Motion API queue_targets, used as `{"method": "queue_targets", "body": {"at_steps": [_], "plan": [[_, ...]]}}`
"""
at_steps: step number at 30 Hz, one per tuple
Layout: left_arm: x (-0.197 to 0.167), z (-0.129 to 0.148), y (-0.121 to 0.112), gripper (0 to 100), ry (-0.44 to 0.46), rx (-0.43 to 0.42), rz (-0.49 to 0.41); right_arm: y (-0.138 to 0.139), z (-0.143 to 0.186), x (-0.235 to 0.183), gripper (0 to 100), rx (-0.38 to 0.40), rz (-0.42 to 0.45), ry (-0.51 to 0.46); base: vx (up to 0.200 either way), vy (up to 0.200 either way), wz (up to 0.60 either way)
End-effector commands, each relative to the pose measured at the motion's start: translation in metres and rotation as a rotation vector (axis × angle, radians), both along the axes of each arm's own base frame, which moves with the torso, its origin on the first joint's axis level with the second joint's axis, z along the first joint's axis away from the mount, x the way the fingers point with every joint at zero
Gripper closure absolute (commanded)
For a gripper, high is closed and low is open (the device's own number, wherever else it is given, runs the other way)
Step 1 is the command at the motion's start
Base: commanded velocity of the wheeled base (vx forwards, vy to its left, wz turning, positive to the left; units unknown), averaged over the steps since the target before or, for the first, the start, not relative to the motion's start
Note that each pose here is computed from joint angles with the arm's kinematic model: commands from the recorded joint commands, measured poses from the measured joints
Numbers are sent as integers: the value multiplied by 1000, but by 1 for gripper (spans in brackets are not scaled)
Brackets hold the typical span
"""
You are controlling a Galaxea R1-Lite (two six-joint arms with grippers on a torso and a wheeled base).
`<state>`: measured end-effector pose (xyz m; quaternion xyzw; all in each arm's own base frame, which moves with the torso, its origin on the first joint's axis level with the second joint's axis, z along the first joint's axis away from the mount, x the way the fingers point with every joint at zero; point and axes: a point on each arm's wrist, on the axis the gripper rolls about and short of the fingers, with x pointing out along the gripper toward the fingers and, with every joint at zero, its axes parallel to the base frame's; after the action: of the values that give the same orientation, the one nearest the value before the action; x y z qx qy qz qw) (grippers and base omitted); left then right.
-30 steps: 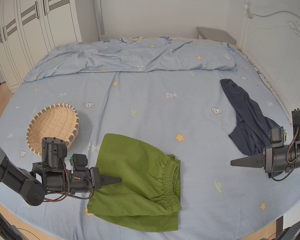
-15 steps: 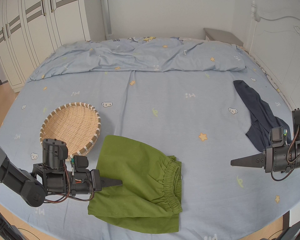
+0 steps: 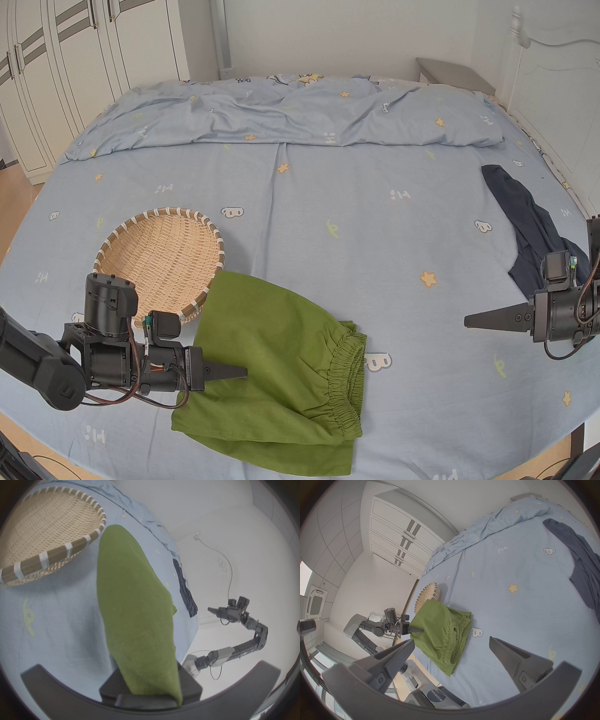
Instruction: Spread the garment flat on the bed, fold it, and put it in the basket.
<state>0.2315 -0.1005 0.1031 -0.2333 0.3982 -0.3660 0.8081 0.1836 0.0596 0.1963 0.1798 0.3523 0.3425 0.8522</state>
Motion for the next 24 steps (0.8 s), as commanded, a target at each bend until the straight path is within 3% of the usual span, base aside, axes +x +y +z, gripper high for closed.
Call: {"method": "queue_targets", "body": {"at_steps": [1,5,10,16,24], "plan": [[1,44,-14,100,-133,51,-116,0,3,-3,0,5,2,-16,0,0,0],[10,70,-14,100,-185,159,-198,-1,3,-3,0,2,0,-18,0,0,0],[13,102,-4,100,-284,278,-229,-1,3,-3,0,3,-1,-22,0,0,0],[16,132,0,100,-411,356,-158,0,3,-3,0,2,3,-21,0,0,0],[16,138,5,100,-477,388,-110,-1,2,-3,0,1,1,-18,0,0,0]]}}
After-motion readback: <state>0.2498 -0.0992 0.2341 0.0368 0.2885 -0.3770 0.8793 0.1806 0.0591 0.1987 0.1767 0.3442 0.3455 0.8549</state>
